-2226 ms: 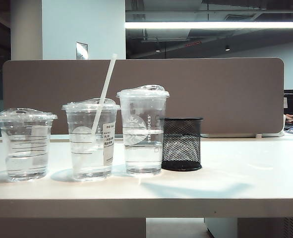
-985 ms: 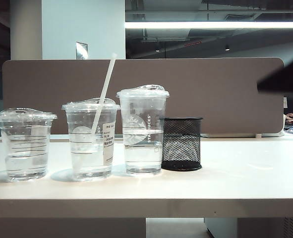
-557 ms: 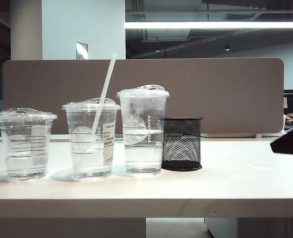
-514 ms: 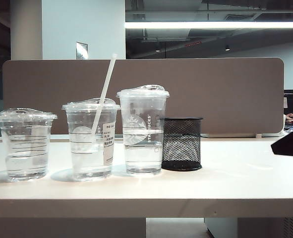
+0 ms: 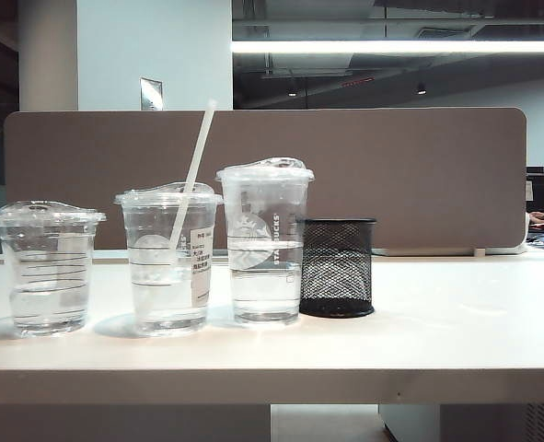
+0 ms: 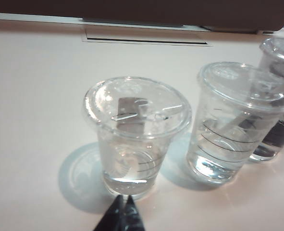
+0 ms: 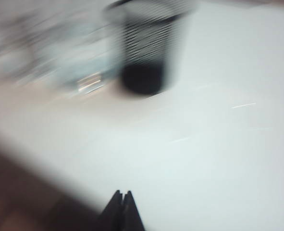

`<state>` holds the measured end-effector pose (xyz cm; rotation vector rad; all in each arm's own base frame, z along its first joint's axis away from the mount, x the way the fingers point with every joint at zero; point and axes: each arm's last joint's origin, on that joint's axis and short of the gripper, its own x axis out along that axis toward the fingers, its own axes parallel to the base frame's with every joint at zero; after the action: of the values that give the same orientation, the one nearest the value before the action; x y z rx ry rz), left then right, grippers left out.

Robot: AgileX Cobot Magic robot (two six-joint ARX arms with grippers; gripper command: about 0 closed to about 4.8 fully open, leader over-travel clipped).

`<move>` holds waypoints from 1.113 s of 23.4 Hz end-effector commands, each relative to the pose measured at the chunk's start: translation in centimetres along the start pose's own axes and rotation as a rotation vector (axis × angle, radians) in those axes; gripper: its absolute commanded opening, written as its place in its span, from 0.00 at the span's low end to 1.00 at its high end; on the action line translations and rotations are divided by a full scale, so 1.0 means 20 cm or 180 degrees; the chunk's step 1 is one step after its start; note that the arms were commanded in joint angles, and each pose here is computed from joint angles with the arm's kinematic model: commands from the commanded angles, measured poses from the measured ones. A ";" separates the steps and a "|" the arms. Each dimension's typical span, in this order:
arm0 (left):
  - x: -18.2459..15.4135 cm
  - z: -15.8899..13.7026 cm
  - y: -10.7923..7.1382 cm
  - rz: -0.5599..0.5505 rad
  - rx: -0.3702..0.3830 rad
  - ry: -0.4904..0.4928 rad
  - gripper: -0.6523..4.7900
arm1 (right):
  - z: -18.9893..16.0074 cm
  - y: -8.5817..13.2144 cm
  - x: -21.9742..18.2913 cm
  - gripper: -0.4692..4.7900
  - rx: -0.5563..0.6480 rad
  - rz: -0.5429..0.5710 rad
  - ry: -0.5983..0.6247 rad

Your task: Pick up the straw and insert it into the medium coffee cup.

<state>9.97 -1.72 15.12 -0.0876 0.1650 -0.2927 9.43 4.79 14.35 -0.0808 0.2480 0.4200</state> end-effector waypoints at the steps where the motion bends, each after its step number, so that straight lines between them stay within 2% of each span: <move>1: 0.00 0.01 0.00 0.0001 -0.0002 -0.0029 0.12 | 0.04 -0.13 -0.06 0.09 0.0152 -0.0554 -0.0487; 3: 0.00 0.01 0.00 0.0001 -0.0002 -0.0030 0.12 | 0.05 -0.20 -0.09 0.09 0.0190 -0.0905 -0.0656; 8: -0.01 0.01 0.00 0.0001 0.0003 -0.0059 0.12 | -0.01 -0.25 -0.10 0.09 0.0308 -0.1424 -0.0282; 10: -0.01 0.01 0.00 -0.0001 0.0003 -0.0060 0.12 | -0.02 -0.24 -0.10 0.09 0.0324 -0.1498 -0.0179; 26: -0.01 0.01 0.00 -0.0001 0.0003 -0.0059 0.12 | -0.02 -0.24 -0.10 0.09 0.0313 -0.1464 -0.0193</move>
<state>9.84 -1.70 15.16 -0.0874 0.1599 -0.2918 9.55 -0.32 14.75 -0.0231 0.1877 -0.0449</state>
